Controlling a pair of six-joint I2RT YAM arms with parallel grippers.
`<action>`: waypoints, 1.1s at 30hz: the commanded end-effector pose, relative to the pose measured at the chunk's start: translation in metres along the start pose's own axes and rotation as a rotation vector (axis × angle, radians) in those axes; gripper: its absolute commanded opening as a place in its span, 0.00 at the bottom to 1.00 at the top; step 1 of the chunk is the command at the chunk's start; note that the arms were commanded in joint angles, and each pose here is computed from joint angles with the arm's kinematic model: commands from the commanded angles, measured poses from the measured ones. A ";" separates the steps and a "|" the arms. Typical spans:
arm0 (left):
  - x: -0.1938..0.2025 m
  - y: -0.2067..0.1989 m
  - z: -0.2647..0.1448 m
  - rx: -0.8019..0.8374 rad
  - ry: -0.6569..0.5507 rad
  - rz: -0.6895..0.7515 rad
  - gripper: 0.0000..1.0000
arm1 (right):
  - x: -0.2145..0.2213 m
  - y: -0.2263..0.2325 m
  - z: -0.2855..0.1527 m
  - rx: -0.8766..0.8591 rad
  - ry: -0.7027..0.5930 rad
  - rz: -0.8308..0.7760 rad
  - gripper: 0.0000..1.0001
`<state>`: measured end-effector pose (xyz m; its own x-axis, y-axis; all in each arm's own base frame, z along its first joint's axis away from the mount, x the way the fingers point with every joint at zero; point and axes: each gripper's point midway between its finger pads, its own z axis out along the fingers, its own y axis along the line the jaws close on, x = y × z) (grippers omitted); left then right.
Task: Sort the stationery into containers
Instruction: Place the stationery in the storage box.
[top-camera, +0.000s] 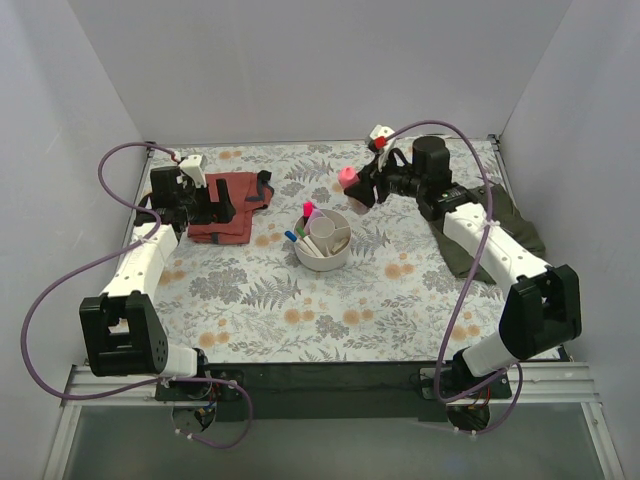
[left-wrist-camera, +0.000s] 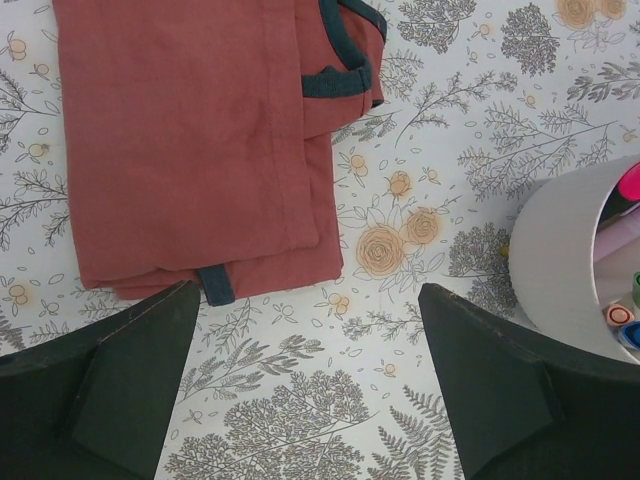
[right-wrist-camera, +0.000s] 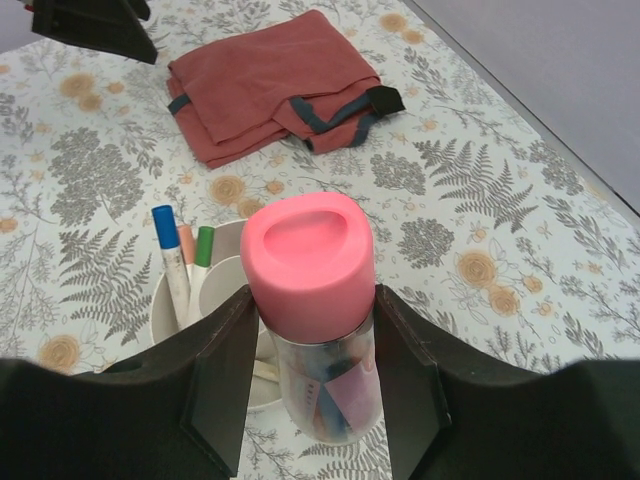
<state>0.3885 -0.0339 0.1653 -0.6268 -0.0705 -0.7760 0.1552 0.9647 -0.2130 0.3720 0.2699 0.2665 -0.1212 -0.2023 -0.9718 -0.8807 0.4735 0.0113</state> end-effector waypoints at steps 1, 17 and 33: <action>-0.013 -0.001 -0.007 0.002 -0.040 0.066 0.93 | -0.025 0.016 0.005 -0.080 -0.099 -0.087 0.01; -0.001 0.002 -0.008 -0.009 0.001 0.081 0.93 | -0.025 0.050 0.045 -0.207 -0.174 0.004 0.01; 0.004 0.004 -0.008 -0.020 0.012 0.077 0.93 | -0.013 0.080 0.073 -0.273 -0.188 0.047 0.01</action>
<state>0.3830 -0.0300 0.1582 -0.6388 -0.0049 -0.7693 0.1868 0.9691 -0.1612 0.3301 0.3676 0.2444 -0.1670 -0.0692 -0.9835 -0.9613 0.2332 0.1468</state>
